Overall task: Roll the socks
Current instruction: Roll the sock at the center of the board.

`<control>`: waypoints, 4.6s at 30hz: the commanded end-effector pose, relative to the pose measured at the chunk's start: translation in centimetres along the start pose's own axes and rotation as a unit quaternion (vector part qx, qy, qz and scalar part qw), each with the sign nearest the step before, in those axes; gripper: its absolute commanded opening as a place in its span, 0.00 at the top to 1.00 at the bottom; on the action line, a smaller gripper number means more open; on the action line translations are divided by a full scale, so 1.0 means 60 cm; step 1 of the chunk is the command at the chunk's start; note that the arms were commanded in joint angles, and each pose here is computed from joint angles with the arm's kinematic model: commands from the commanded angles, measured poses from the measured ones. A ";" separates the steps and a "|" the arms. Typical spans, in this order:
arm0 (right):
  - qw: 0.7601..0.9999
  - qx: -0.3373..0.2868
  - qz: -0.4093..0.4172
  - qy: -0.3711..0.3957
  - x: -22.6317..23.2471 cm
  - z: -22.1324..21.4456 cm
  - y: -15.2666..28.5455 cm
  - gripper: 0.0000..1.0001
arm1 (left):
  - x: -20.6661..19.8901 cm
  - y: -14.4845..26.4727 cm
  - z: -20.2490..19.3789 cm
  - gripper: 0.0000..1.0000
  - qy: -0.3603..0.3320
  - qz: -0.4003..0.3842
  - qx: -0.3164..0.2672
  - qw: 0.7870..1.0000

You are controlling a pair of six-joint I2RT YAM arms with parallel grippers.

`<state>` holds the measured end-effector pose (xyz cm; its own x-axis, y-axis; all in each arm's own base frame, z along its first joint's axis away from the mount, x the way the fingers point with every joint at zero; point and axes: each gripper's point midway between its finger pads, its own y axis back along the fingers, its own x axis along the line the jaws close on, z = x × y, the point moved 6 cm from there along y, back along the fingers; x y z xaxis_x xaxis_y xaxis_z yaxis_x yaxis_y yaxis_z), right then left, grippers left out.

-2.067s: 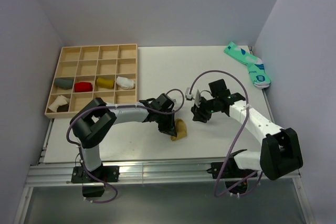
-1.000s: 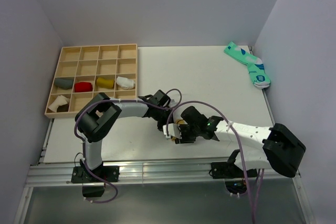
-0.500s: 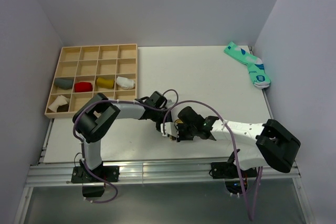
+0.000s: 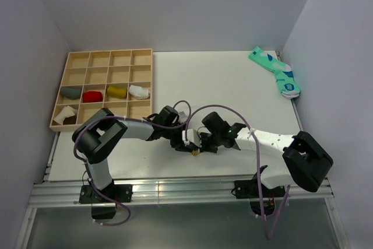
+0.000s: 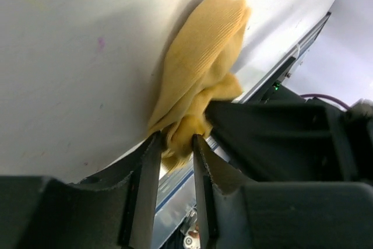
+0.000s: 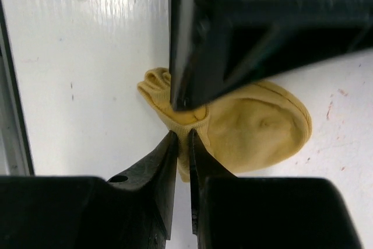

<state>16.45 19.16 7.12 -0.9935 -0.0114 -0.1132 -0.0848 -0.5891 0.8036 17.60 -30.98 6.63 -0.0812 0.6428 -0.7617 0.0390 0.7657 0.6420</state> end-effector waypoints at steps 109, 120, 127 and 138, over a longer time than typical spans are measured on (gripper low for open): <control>0.926 0.161 0.182 -0.288 -0.107 -0.015 -0.030 0.88 | -0.005 0.098 0.029 0.59 -0.221 -0.023 -0.317 0.922; 0.915 0.172 0.207 -0.300 -0.105 -0.020 -0.044 0.87 | -0.028 0.103 -0.027 0.59 -0.346 -0.061 -0.353 0.867; 0.909 0.176 0.229 -0.302 -0.103 -0.021 -0.047 0.87 | -0.072 0.057 -0.014 0.56 -0.427 -0.027 -0.333 0.840; 0.904 0.174 0.242 -0.308 -0.108 -0.018 -0.050 0.87 | -0.043 0.023 -0.005 0.56 -0.460 0.020 -0.304 0.834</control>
<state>22.56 20.63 6.79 -0.7330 0.3248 0.5977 0.4663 -0.3999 0.7891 17.02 -31.03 9.20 0.6941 0.6286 -0.3508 -0.4997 0.7715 0.3937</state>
